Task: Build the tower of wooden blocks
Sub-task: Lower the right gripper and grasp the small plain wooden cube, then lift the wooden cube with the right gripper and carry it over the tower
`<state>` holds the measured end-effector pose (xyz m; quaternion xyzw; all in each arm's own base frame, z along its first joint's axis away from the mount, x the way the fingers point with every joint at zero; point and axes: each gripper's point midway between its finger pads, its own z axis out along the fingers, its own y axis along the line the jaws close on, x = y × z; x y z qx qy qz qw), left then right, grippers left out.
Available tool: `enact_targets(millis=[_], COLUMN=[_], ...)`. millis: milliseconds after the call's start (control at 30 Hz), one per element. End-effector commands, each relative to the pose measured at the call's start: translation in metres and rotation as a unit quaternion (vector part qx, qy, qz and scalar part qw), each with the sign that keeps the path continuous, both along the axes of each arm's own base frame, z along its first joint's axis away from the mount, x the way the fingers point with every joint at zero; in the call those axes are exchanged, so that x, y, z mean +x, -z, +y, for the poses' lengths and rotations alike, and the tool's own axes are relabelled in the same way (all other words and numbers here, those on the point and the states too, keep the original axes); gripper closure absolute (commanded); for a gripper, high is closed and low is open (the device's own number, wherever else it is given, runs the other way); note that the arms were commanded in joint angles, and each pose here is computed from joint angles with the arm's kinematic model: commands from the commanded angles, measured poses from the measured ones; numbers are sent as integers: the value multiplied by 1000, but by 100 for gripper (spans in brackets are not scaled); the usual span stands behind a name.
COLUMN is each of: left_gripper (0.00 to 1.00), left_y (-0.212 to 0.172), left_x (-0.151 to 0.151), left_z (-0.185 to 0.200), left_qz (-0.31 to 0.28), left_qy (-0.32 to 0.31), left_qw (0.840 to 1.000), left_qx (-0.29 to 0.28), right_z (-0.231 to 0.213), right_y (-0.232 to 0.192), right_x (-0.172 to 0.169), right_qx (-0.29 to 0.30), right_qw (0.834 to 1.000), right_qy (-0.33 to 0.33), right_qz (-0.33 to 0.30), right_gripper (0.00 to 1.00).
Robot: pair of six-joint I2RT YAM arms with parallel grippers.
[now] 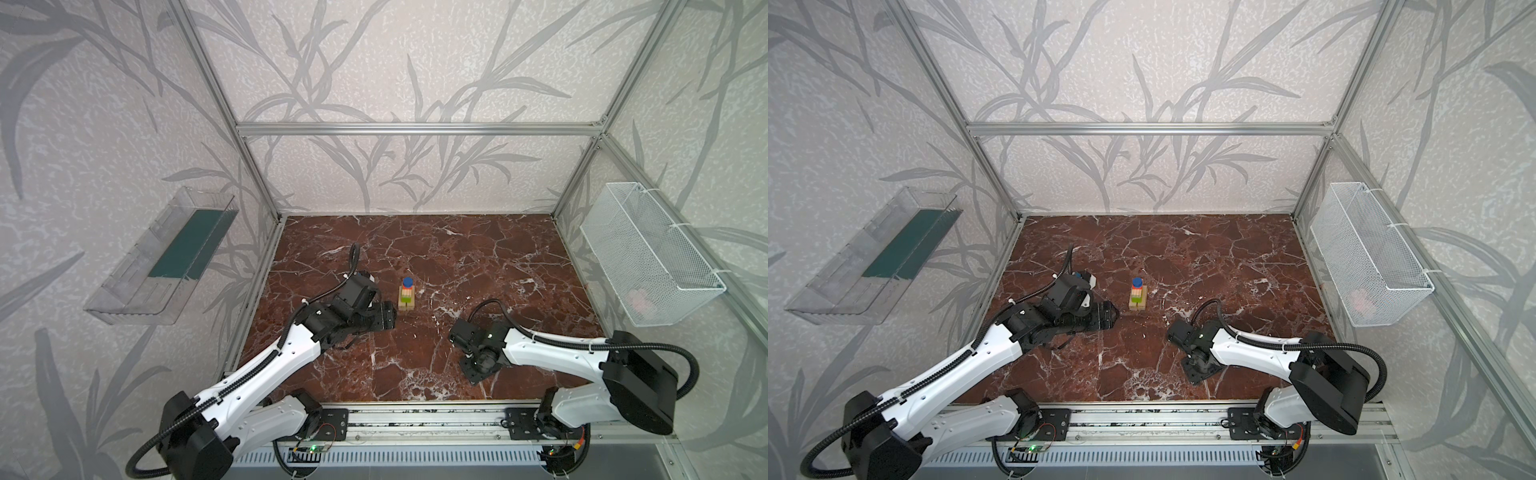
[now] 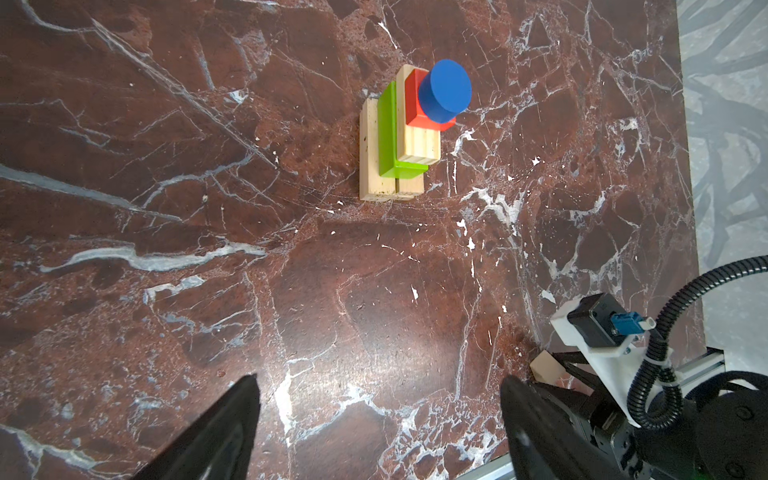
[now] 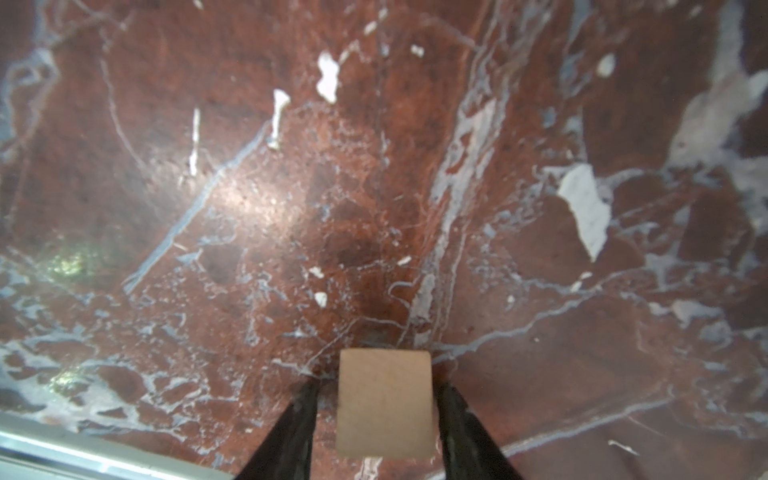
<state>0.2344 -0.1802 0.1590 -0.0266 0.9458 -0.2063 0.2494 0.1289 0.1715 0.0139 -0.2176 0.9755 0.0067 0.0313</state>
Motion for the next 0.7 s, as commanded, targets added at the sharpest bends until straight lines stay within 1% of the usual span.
enact_targets(millis=[0,200,333,400,467,533,667], left_gripper=[11,11,11,11,11,11,11], left_y=[2,3,3,2,0,-1,-5], left_x=[1,2,4,4,5,5,5], left_z=[3,1,1,0,0,4,12], left_qz=[0,3,1,0,-2,-6,-10], left_qy=[-6,-5,-6,-6,-7,-11,-22], left_qw=[1000,1000,1000,1000,1000,1000,1000], left_qx=[4,2,0,-1,-2,2,5], right_z=[-2,-1,4,8,13,22,35], right_y=[-3,1,-6,-12,-19,-32,-63], right_x=[0,-5,0,3,5,7,19], right_qx=[-13,-8,1,6,15,29,38], right_qw=[1000,1000,1000,1000,999,998,992], right_qy=[4,1,-8,-16,-30,-56,-113], right_qz=[0,12,3,-3,-4,-7,-29], right_gripper=[54,61,69,72,73,74,76])
